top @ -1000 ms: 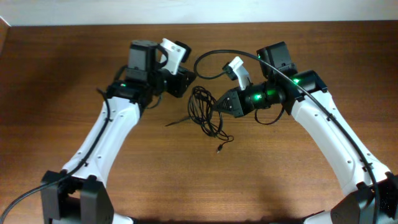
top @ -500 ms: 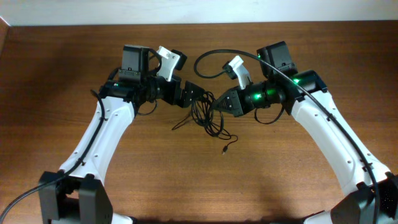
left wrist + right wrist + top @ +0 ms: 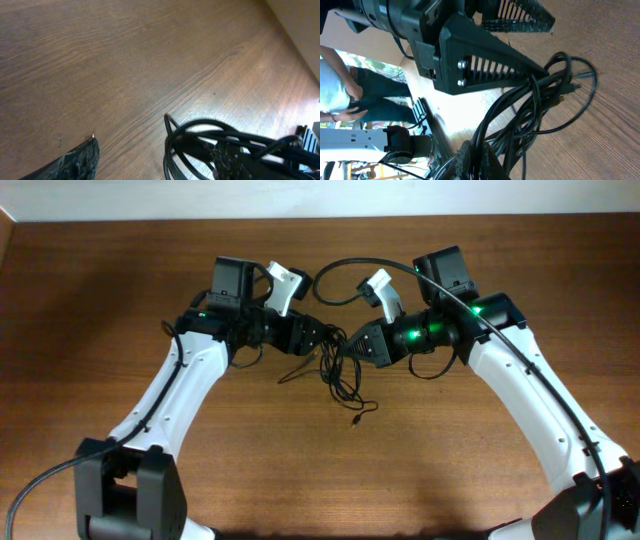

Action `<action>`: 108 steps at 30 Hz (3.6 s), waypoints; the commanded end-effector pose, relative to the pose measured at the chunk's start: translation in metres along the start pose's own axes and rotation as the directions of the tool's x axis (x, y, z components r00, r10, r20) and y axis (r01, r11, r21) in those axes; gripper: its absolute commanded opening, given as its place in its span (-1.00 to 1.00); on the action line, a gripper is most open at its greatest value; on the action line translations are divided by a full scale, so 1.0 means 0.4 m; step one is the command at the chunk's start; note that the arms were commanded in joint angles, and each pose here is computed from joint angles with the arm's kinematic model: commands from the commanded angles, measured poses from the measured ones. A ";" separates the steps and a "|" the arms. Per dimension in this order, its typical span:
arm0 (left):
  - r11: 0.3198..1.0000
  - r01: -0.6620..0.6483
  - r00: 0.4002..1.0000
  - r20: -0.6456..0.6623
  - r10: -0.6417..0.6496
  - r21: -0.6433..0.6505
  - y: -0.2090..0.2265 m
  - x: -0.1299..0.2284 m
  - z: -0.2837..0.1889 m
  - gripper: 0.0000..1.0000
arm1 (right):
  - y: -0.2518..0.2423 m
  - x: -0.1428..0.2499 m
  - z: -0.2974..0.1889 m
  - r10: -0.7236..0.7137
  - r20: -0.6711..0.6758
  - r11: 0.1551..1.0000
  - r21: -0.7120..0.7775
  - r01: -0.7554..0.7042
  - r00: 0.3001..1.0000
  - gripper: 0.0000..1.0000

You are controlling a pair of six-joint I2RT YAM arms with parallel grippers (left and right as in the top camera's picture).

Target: Untangle cables

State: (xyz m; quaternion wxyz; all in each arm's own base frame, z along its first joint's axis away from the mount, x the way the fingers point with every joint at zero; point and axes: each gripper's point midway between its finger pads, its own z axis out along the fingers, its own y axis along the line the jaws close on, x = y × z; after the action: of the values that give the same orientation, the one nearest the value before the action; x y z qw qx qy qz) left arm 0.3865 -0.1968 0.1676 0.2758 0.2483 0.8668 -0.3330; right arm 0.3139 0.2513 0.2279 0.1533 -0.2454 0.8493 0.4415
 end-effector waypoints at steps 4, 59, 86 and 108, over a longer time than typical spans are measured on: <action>0.999 -0.013 1.000 -0.020 0.014 0.045 -0.035 0.015 0.027 0.43 | 0.062 -0.021 -0.020 -0.065 0.038 0.996 -0.064 0.068 0.997 -0.92; 0.570 0.754 0.654 0.303 -0.693 -0.326 0.210 0.041 -0.120 -1.00 | 0.021 0.085 -0.151 0.225 -0.039 0.969 -0.093 -0.228 0.974 0.16; 0.472 0.872 0.489 0.222 -0.843 -0.128 0.133 0.017 -0.092 -0.87 | -0.062 -0.012 0.017 0.314 0.090 0.917 0.231 -0.326 0.945 0.87; 0.765 0.630 0.770 0.241 -0.592 -0.134 0.127 -0.054 -0.089 -1.00 | -0.032 -0.071 0.041 0.470 0.183 0.858 0.134 -0.495 0.864 -0.20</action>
State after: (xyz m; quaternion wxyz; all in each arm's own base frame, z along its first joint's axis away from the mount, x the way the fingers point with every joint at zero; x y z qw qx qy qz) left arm 0.4232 -0.1365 0.1711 0.2332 -0.1553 0.9009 -0.3315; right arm 0.3461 0.2563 0.2198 0.1243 0.0164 0.9094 0.3966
